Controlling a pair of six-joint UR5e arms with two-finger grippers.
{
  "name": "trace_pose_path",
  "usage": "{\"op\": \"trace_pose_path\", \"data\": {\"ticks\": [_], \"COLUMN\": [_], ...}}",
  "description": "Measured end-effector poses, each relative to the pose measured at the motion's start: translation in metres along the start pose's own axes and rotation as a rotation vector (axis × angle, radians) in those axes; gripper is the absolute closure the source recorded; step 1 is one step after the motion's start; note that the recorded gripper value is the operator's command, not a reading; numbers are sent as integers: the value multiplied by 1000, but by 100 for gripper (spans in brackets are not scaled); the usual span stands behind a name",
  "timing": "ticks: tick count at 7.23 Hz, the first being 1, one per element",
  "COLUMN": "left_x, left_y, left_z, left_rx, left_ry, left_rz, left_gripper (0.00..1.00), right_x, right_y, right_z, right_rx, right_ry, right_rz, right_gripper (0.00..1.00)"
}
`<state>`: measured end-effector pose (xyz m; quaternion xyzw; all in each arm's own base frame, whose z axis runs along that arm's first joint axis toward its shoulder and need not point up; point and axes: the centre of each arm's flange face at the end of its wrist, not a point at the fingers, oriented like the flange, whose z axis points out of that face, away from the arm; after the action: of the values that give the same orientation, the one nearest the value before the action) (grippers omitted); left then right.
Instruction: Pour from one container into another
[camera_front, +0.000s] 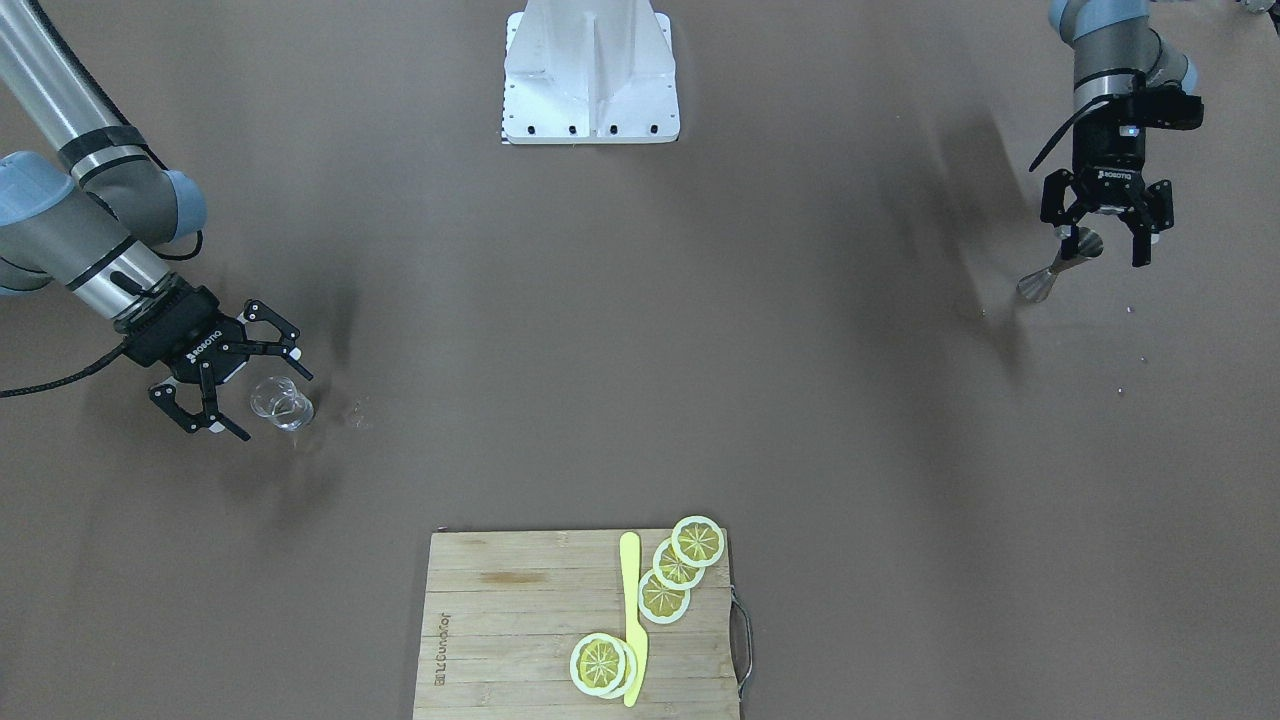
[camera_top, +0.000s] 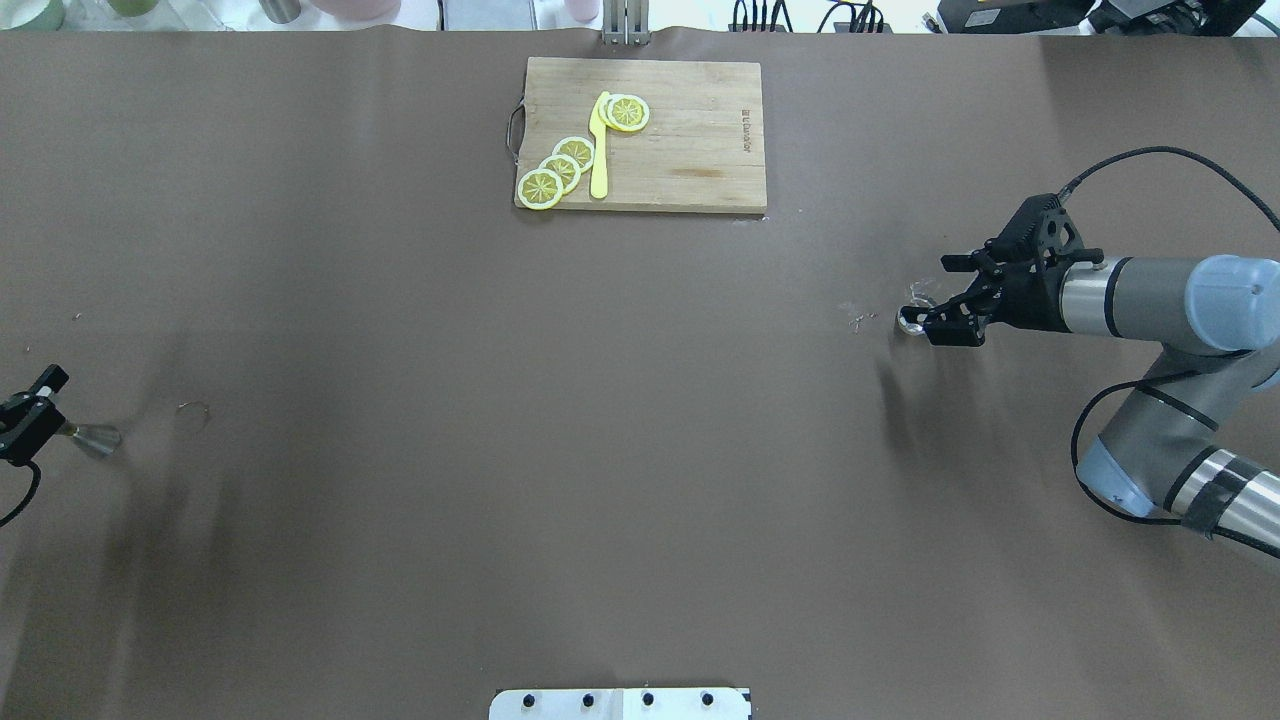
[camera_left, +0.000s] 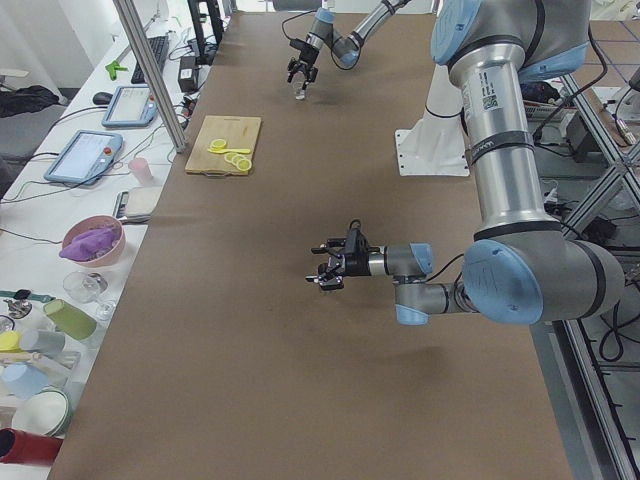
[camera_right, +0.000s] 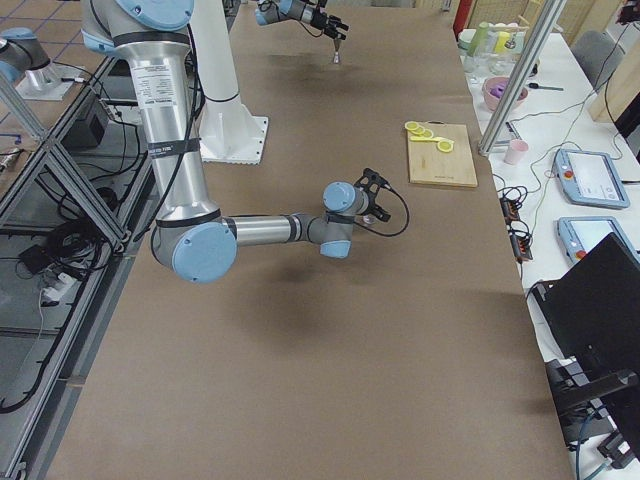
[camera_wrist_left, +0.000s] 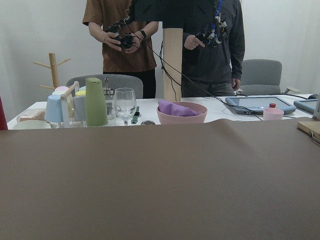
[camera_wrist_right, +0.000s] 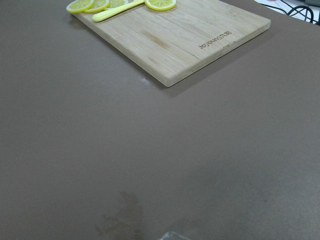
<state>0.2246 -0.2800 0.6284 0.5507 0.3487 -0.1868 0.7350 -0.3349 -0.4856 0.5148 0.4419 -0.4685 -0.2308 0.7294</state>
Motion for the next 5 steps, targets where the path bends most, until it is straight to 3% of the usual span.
{"op": "trace_pose_path", "data": {"ticks": [5], "left_x": [4], "left_y": [29], "left_z": [-2], "left_rx": [26], "left_ry": [-11], "left_rz": [-7], "left_gripper": [5], "right_x": [-2], "right_y": [11], "right_z": [0], "right_rx": [-21], "right_ry": [-9], "right_rz": [21], "right_gripper": [25]}}
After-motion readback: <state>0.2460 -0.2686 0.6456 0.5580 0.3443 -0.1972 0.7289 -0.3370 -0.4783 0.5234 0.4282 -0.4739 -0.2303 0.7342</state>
